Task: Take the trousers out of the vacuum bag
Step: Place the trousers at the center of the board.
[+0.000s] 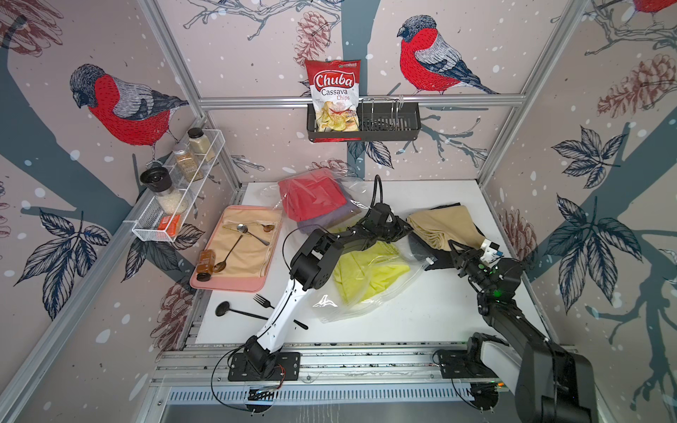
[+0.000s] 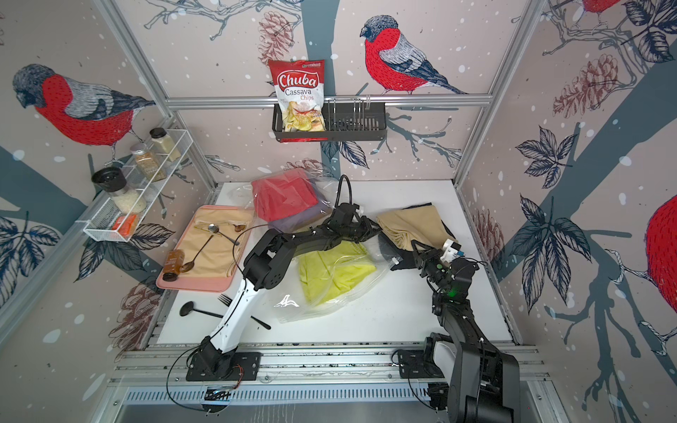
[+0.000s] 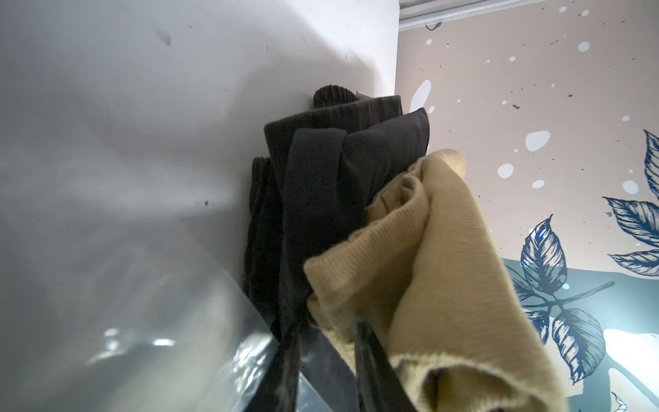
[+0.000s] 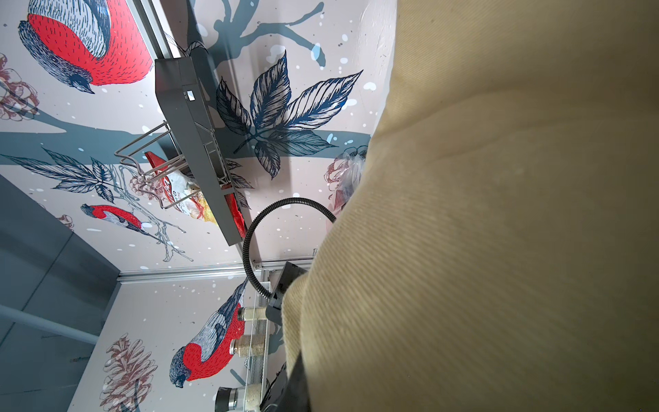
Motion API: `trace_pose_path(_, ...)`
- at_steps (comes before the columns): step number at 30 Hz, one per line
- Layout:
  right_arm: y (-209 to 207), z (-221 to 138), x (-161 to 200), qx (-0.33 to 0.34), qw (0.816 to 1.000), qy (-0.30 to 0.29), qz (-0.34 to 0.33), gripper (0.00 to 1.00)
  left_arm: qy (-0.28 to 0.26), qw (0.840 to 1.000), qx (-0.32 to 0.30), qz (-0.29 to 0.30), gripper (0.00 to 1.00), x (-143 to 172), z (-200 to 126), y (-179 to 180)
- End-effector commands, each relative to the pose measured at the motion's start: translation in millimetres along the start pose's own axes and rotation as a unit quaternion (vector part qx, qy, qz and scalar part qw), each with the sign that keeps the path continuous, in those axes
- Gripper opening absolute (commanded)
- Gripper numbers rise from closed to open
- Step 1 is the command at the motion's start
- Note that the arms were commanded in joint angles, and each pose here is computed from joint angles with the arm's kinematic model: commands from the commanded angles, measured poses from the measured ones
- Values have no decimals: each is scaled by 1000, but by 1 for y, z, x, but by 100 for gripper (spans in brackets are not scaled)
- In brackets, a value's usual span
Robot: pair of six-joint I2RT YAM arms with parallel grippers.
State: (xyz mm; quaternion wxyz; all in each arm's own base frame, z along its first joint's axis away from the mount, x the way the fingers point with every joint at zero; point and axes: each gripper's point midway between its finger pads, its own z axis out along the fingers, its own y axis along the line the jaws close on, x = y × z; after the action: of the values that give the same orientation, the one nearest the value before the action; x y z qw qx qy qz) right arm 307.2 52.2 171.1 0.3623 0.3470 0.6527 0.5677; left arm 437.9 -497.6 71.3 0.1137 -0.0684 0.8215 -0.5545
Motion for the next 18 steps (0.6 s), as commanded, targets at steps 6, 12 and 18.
trace_pose_path(6,9,-1,-2,-19,999,-5,-26,14,-7,999,47,-6,29,-2,3,-21)
trace_pose_path(12,11,-1,-1,-21,999,-5,-27,14,-9,998,65,-23,32,2,10,-26)
trace_pose_path(18,10,-2,0,-22,999,-3,-26,14,-21,996,73,-37,33,3,13,-24)
